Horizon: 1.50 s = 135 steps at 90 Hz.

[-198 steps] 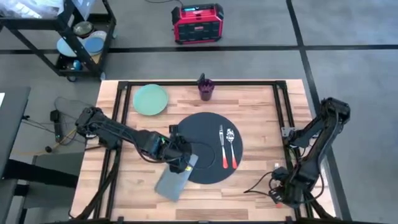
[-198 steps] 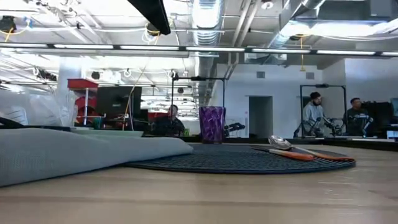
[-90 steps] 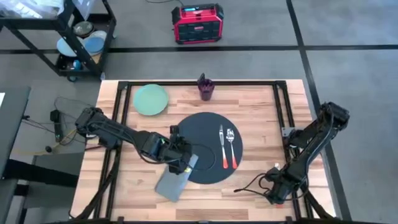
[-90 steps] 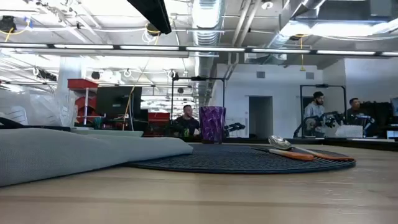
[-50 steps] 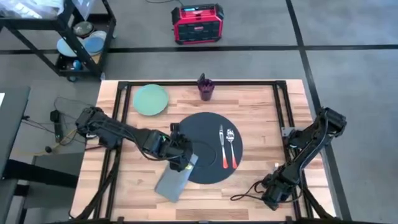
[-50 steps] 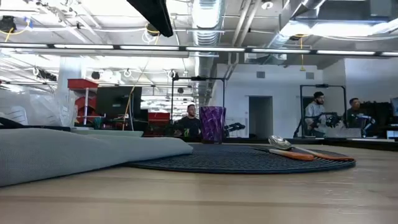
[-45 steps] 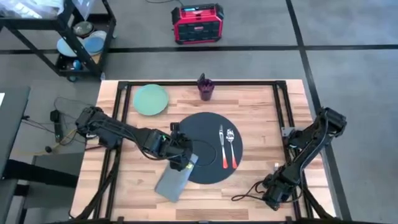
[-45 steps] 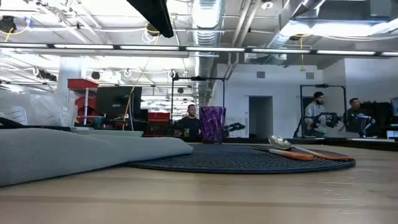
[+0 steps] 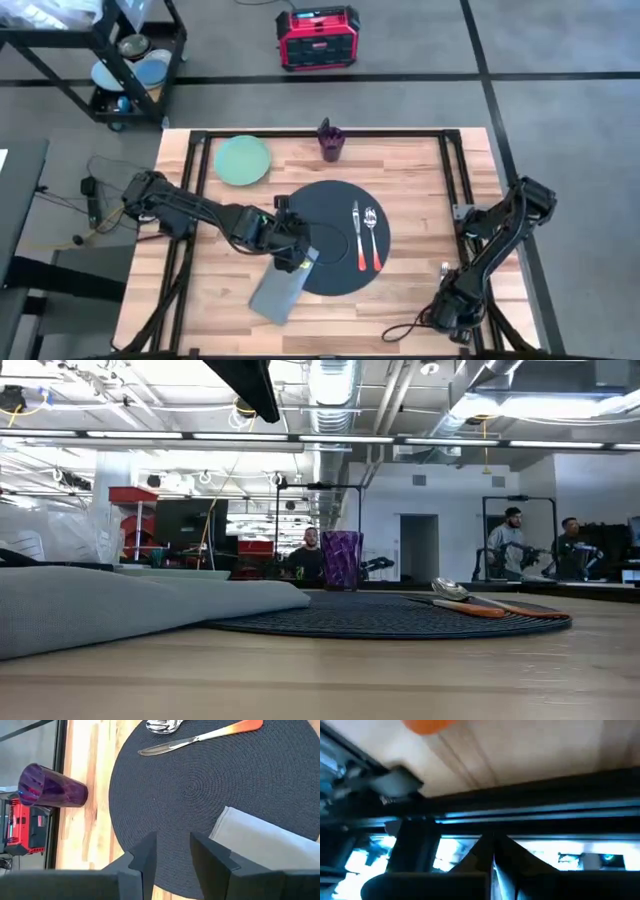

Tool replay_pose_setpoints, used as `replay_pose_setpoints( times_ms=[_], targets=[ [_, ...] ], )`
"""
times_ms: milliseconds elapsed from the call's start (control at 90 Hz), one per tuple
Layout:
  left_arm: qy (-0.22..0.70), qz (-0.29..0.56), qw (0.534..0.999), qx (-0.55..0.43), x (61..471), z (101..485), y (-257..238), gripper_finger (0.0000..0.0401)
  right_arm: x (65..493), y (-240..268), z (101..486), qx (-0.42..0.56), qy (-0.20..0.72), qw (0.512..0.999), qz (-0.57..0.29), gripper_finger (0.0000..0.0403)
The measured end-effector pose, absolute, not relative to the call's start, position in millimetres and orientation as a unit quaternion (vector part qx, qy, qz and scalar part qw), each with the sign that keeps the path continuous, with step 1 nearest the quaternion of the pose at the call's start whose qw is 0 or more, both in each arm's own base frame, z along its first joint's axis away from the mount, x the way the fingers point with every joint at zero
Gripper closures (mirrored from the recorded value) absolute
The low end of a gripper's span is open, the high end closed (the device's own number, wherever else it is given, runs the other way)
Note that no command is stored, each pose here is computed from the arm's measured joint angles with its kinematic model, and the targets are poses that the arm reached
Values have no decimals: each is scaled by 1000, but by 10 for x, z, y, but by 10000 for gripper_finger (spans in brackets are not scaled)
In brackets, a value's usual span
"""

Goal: Set table place
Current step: Put the orange fork on the table napkin

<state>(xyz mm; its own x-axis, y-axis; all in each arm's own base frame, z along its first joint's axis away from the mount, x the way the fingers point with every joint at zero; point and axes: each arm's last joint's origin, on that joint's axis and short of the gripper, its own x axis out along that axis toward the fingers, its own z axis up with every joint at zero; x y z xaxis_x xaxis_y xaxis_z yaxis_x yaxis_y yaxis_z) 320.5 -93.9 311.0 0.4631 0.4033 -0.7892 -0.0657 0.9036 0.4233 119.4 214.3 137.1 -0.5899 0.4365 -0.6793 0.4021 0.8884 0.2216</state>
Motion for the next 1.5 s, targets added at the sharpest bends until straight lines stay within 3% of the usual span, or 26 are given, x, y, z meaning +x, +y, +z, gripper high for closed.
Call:
replay_pose_setpoints(
  times_ms=[211, 367, 522, 1033, 1500],
  targets=[
    [497, 148, 841, 155, 3207, 3110, -935, 299, 1286, 2029, 1361, 232, 890, 390, 36, 403],
    [496, 155, 842, 145, 3204, 3108, -934, 299, 1448, 1960, 1350, 258, 865, 430, 15, 403],
    [496, 158, 842, 140, 3202, 3107, -933, 299, 1617, 1934, 1378, 264, 823, 503, -2, 403],
    [492, 165, 844, 134, 3229, 3110, -883, 299, 1443, 2006, 1228, 246, 834, 494, -7, 403],
    [492, 167, 843, 136, 3245, 3112, -840, 299, 1448, 2038, 1130, 314, 814, 488, -22, 403]
  ],
)
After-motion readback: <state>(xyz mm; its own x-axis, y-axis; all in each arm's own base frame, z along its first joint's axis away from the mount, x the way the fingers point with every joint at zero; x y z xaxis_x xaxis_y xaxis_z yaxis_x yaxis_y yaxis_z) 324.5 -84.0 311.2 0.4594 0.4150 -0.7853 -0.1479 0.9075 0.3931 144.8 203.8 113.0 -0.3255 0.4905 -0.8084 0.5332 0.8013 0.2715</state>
